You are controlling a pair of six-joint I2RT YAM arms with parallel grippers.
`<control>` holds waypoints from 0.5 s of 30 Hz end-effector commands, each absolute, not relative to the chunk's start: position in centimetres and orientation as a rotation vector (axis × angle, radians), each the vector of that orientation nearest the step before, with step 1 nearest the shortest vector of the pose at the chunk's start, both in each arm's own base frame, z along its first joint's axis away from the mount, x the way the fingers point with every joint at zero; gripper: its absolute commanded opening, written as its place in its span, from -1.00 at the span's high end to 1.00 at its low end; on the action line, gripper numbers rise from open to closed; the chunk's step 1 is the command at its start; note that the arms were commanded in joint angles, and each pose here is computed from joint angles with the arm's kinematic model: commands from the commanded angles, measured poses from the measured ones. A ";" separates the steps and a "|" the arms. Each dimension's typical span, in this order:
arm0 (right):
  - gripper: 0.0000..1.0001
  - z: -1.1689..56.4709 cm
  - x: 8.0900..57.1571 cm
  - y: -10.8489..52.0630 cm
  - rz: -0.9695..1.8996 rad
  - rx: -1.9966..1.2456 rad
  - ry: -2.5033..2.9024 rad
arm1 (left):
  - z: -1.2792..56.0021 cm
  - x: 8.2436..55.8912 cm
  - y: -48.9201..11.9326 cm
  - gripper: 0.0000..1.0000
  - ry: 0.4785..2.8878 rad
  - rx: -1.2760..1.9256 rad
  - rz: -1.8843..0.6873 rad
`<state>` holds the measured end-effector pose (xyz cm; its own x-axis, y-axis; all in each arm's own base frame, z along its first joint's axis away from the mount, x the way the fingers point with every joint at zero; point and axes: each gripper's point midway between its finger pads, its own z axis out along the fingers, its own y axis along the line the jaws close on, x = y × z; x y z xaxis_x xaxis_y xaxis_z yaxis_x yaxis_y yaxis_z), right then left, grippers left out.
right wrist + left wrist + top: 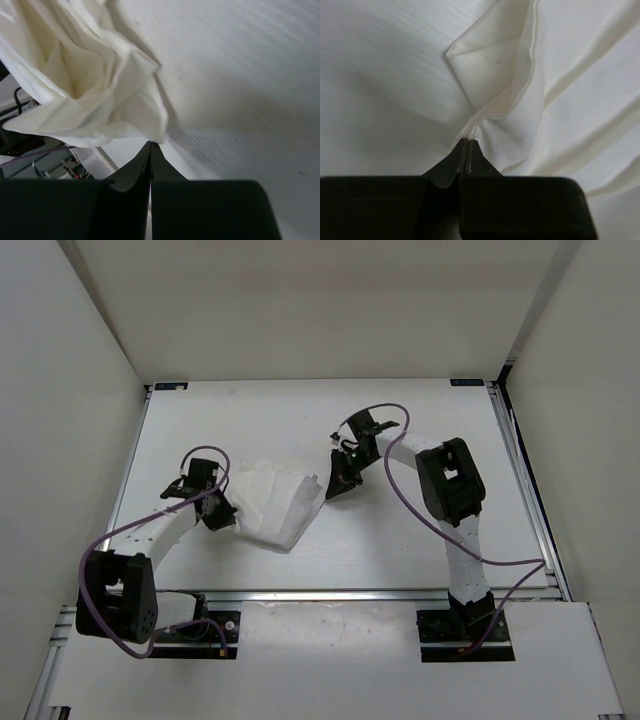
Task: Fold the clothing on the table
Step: Fold the skirt
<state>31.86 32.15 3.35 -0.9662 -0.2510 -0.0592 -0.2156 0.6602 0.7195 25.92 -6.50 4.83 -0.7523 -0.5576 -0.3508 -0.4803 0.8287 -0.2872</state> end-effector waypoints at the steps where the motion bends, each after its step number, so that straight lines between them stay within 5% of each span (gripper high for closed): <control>1: 1.00 4.2 32.8 30.6 -1.133 0.424 -2.901 | 4.2 25.1 -5.6 0.91 2.583 -0.783 -0.193; 4: 0.98 6.2 33.6 29.7 -1.063 0.507 -3.013 | 3.3 24.4 -5.4 0.78 2.599 -0.796 -0.189; 8: 0.70 10.9 33.2 30.5 -1.090 0.764 -3.072 | 3.0 24.2 -5.3 0.55 2.594 -0.812 -0.191; 12: 0.54 13.6 31.0 33.2 -1.176 0.951 -3.019 | 3.2 24.3 -4.9 -0.18 2.610 -0.806 -0.162; 14: 0.50 14.7 30.0 34.5 -1.233 1.017 -2.972 | 3.8 24.8 -4.6 -0.82 2.592 -0.800 -0.145; 15: 0.49 15.3 29.6 35.5 -1.278 1.057 -2.942 | 4.3 25.0 -4.3 -0.98 2.575 -0.801 -0.135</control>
<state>31.28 33.58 12.75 -0.8406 -0.3904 -0.3755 -0.5416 0.6171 0.5708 23.40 -5.05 2.39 -0.7698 -0.5553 -0.3147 -0.5146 0.8316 -0.2088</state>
